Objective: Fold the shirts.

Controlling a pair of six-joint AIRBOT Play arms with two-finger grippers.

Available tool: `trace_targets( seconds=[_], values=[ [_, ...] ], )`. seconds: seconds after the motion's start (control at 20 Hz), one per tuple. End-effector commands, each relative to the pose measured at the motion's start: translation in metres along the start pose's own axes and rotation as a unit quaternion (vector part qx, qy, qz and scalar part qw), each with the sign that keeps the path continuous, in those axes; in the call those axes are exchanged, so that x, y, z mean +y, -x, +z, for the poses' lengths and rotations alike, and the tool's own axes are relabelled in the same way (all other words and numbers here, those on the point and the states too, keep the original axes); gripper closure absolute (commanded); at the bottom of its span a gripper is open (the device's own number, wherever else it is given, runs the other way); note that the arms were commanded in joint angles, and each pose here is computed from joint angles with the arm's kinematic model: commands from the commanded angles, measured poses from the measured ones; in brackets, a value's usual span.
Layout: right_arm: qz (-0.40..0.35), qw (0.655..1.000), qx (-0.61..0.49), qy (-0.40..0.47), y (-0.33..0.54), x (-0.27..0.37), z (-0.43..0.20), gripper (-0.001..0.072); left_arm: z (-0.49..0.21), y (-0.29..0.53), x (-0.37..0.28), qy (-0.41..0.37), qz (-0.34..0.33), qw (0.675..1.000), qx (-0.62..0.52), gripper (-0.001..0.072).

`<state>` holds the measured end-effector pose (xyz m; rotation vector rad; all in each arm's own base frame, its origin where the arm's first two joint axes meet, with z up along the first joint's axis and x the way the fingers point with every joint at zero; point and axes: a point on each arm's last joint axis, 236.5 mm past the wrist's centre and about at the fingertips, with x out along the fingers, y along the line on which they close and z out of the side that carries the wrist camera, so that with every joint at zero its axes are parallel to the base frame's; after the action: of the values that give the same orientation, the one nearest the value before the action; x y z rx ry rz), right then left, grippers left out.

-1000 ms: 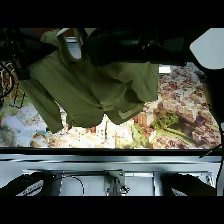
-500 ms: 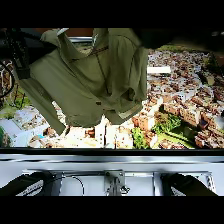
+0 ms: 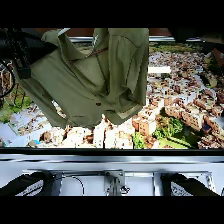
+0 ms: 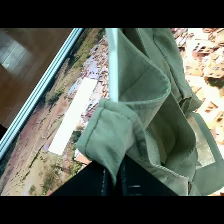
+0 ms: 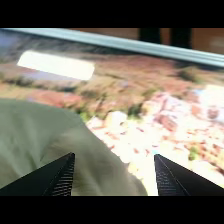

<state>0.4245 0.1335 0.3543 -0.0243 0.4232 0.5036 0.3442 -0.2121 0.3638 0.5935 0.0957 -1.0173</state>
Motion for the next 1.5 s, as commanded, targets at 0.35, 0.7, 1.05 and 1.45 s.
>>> trace_targets(
  seconds=[0.35, 0.7, 1.05, 1.45],
  values=[
    [0.099, 0.941, 0.142, 0.29, -0.043, 0.059, -0.08, 0.0101, -0.001, -0.001, 0.0, 0.002, -0.001, 1.0, 0.001, 0.0656],
    [0.073, 0.967, 0.063, 0.235, -0.078, 0.056, -0.045, 0.0101, -0.001, -0.001, 0.0, 0.001, -0.001, 1.0, 0.001, 0.0656],
    [0.065, 0.973, 0.047, 0.217, -0.081, 0.054, -0.036, 0.0632, -0.001, -0.001, 0.0, 0.001, -0.001, 1.0, 0.0, 0.0656],
    [-0.006, 0.967, -0.146, 0.208, -0.008, 0.055, 0.069, 0.0633, -0.001, -0.001, -0.001, 0.001, -0.004, 1.0, 0.002, 0.0655]
  ],
)
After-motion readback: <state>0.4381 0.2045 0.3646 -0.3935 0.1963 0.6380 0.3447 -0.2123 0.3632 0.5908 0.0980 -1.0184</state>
